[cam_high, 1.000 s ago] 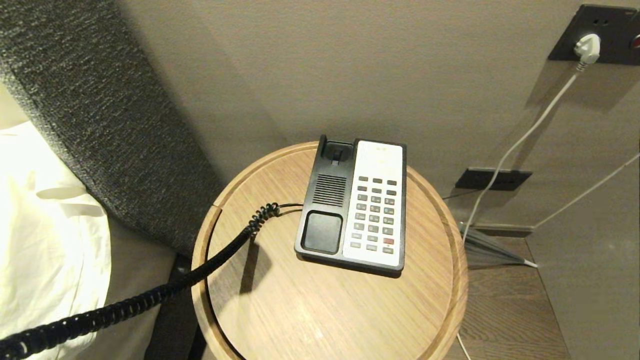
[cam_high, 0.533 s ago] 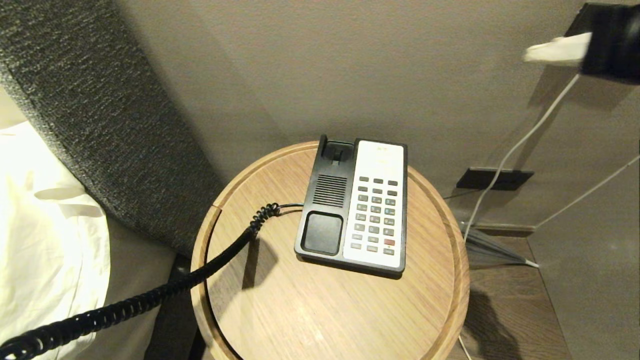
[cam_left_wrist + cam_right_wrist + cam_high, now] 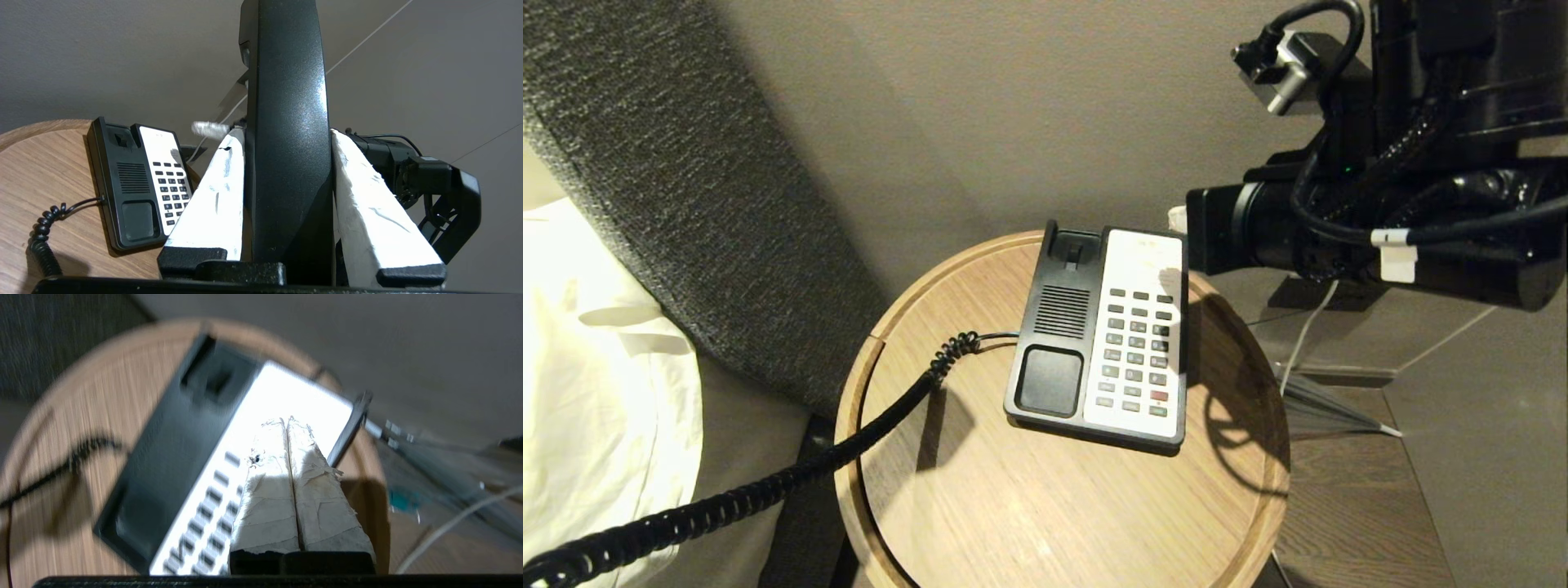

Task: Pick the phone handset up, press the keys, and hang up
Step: Dial the number

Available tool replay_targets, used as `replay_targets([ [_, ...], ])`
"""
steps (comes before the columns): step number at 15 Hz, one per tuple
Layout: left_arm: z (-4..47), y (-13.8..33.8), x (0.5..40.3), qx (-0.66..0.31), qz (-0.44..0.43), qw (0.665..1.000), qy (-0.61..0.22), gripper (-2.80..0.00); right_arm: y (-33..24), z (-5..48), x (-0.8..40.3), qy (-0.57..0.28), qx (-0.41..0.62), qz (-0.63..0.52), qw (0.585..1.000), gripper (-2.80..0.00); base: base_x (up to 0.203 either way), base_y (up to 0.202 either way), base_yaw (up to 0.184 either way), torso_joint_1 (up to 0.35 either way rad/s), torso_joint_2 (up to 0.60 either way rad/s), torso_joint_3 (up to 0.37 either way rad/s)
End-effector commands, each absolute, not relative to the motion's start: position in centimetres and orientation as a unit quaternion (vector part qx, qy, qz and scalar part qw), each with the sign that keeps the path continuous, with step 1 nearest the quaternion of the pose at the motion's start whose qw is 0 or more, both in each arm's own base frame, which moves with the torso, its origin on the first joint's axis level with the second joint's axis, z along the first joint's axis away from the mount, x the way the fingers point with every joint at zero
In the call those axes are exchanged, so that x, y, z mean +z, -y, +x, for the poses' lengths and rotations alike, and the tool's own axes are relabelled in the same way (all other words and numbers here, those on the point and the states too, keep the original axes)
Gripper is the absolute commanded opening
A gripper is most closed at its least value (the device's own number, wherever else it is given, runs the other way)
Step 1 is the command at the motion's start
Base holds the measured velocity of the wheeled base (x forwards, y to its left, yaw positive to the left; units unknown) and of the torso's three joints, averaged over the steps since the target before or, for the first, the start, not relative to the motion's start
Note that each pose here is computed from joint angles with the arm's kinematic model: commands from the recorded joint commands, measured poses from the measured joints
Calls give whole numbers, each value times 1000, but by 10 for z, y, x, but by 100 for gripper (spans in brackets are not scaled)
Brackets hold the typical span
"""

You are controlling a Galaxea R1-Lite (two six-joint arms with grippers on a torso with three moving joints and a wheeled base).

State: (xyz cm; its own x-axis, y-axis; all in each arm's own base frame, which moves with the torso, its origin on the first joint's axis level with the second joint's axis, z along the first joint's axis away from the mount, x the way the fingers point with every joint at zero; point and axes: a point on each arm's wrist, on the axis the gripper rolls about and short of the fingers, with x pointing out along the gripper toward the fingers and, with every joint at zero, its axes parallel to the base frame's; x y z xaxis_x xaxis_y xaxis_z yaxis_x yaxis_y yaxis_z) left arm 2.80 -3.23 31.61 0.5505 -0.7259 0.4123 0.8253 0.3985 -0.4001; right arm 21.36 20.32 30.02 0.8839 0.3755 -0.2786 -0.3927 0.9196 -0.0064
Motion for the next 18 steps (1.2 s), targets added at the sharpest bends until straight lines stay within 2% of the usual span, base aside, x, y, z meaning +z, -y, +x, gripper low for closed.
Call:
replay_targets([
  [1,27,31,317,-467,-291,830,89,-280,-196,198,298,-148,206,-39,967,-280,0,0,0,0,0,0],
  [7,29,34,320,-468,-291,830,89,-280,-194,178,260,-197,224,-70,952,-280,0,0,0,0,0,0],
  [18,28,32,320,-467,-292,830,91,-280,-204,184,236,-197,224,-67,952,-280,0,0,0,0,0,0],
])
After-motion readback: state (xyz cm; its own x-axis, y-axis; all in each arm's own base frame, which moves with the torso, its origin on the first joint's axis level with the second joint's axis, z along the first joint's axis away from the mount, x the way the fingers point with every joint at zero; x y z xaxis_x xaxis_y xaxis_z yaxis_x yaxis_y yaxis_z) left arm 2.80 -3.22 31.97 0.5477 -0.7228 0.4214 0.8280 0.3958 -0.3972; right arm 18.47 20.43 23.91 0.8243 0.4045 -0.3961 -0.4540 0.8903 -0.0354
